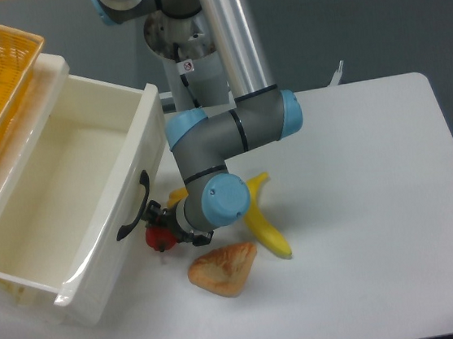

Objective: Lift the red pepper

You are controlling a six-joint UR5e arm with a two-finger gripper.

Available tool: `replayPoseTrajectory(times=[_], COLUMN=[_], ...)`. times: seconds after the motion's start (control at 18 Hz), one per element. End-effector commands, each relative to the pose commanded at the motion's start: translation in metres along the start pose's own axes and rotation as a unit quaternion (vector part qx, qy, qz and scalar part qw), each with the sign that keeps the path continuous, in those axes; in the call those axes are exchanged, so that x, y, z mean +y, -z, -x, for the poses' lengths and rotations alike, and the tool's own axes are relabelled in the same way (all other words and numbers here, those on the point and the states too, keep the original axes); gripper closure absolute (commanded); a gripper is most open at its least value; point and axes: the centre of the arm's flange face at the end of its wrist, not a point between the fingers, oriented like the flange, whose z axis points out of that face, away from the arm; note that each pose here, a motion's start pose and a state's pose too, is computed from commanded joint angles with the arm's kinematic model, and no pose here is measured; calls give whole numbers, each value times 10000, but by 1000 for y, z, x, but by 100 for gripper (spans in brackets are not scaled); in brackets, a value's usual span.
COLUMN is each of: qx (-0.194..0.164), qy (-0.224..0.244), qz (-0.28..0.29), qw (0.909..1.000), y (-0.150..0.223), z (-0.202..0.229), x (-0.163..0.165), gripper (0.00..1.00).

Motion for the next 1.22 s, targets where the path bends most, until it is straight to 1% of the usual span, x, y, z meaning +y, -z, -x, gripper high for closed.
replayPoseTrajectory(times=[0.22,0.44,0.56,0.67,0.83,1.22], qx=[-31,-98,-138,-204,-268,-559], qy=[5,39,105,140,255,408], qz=[-53,-207,-309,-462,-594,-1008], qw=[10000,9997,9994,9986,9975,9925], y=[7,26,40,58,75,133], z=[1,11,20,28,46,88], x=[2,3,6,8,18,38], gripper=[64,65,67,67,68,79])
